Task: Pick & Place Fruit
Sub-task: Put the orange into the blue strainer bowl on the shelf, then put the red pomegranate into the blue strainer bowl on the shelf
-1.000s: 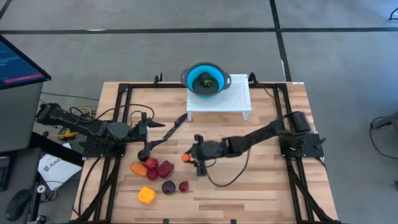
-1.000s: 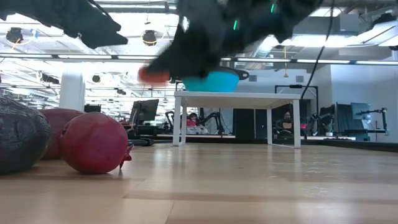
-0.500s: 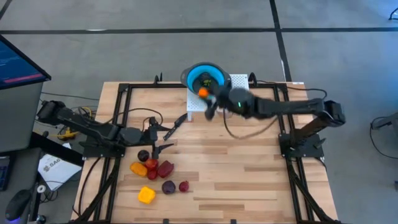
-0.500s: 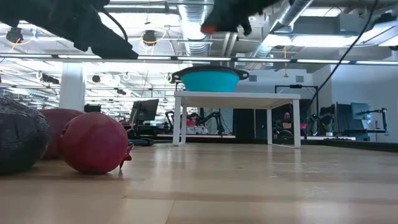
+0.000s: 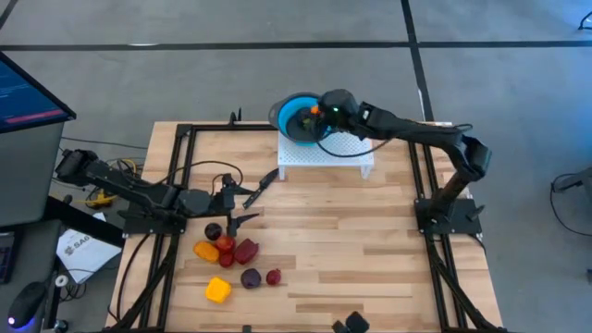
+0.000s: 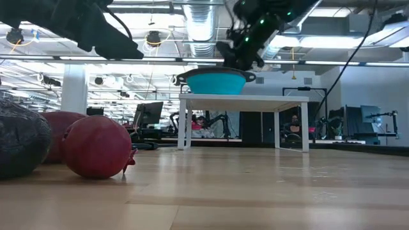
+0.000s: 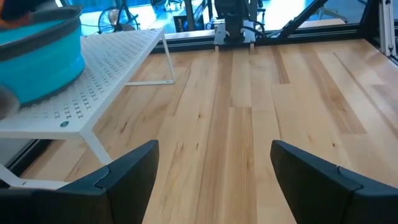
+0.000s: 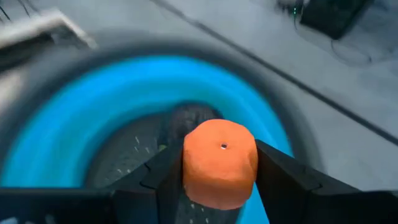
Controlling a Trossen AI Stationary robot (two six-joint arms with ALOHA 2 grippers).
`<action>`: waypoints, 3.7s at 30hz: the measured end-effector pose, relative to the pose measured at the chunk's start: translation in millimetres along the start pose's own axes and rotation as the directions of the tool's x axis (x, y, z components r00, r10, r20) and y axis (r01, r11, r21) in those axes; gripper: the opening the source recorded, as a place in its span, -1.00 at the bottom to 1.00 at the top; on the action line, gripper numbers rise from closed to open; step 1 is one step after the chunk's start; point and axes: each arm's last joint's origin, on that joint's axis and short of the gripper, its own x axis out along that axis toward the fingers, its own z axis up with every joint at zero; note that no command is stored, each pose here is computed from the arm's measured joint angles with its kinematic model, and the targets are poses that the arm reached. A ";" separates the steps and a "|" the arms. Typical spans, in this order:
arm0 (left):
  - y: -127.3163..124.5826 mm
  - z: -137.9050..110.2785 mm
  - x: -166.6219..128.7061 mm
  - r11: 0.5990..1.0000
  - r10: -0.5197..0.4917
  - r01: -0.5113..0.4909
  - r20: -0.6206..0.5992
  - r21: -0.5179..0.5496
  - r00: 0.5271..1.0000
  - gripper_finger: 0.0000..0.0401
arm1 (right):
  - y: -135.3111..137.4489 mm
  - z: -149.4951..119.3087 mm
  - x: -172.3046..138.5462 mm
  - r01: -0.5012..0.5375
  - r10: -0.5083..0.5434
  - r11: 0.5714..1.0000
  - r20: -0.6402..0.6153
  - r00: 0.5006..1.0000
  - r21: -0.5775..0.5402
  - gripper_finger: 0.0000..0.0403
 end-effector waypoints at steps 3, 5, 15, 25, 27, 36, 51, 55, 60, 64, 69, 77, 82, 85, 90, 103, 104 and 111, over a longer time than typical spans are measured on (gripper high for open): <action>0.0 0.1 0.0 1.000 0.000 0.000 0.001 0.000 1.000 0.50 | -1.7 2.1 10.8 0.017 -0.018 1.000 -0.052 0.999 -0.010 -0.16; 0.0 0.4 0.0 1.000 0.000 0.000 0.004 -0.002 1.000 0.50 | -2.7 5.4 16.8 0.026 -0.027 1.000 -0.070 0.997 -0.012 -0.16; 0.0 1.4 0.0 1.000 0.000 0.000 0.013 -0.007 1.000 0.50 | 2.7 2.4 35.4 0.041 -0.057 0.996 -0.232 0.971 -0.073 -0.06; 0.0 1.5 0.0 1.000 0.000 0.000 0.014 -0.007 1.000 0.50 | 3.0 3.8 32.6 0.035 -0.053 0.996 -0.232 0.971 -0.082 0.17; 0.0 1.5 0.0 1.000 0.000 0.000 0.014 -0.007 1.000 0.50 | 3.0 3.7 32.6 0.035 -0.054 0.996 -0.233 0.971 -0.083 0.24; 0.0 1.6 0.0 1.000 0.000 0.000 0.015 -0.007 1.000 0.50 | 4.6 12.2 28.2 0.030 -0.044 0.997 -0.195 0.980 -0.074 0.32; -0.5 1.6 -0.3 1.000 -0.003 0.003 0.015 -0.007 1.000 0.50 | 45.8 47.1 -29.2 -0.007 -0.017 0.980 -0.118 0.993 -0.198 0.31; -2.7 1.3 -1.2 1.000 -0.015 0.015 0.015 -0.002 1.000 0.50 | 91.8 40.2 -68.7 -0.101 0.080 0.947 -0.081 0.994 -0.305 0.31; -6.4 -0.1 -2.9 0.999 -0.036 0.036 0.003 0.012 0.999 0.50 | 156.4 12.5 -117.0 -0.241 0.230 0.859 -0.080 0.970 -0.451 0.31; -8.5 -2.4 -4.0 0.998 -0.047 0.048 -0.016 0.027 0.999 0.50 | 202.0 -33.7 -144.1 -0.349 0.346 0.768 -0.111 0.932 -0.538 0.31; -12.4 -2.5 -5.9 0.998 -0.069 0.070 -0.013 0.011 0.997 0.50 | 242.0 -93.5 -162.5 -0.521 0.534 0.699 -0.127 0.836 -0.490 0.31; -18.2 -2.3 -9.1 0.995 -0.103 0.103 -0.007 -0.013 0.995 0.50 | 283.8 -159.3 -152.5 -0.695 0.720 0.560 -0.151 0.678 -0.451 0.32; -18.2 -2.0 -9.1 0.994 -0.102 0.102 -0.004 -0.047 0.995 0.50 | 310.1 -187.2 -132.0 -0.718 0.719 0.476 -0.246 0.650 -0.508 0.42; -18.2 -1.5 -9.1 0.993 -0.102 0.102 0.000 -0.051 0.995 0.50 | 325.3 -193.2 -127.5 -0.704 0.726 0.430 -0.248 0.642 -0.565 0.55; -18.2 -1.1 -9.1 0.992 -0.103 0.103 0.004 -0.068 0.995 0.50 | 345.3 -207.6 -117.1 -0.696 0.713 0.394 -0.278 0.644 -0.601 0.72; -18.1 -1.0 -9.0 0.989 -0.102 0.102 0.005 -0.107 0.995 0.50 | 359.0 -238.9 -94.6 -0.667 0.639 0.402 -0.329 0.695 -0.627 0.43; -18.1 -0.9 -9.0 0.989 -0.102 0.102 0.005 -0.107 0.995 0.50 | 358.5 -238.9 -93.9 -0.667 0.634 0.410 -0.331 0.699 -0.622 0.40; -18.1 -1.0 -9.0 0.989 -0.102 0.102 0.006 -0.107 0.995 0.50 | 355.4 -233.4 -92.2 -0.665 0.625 0.433 -0.329 0.708 -0.609 0.12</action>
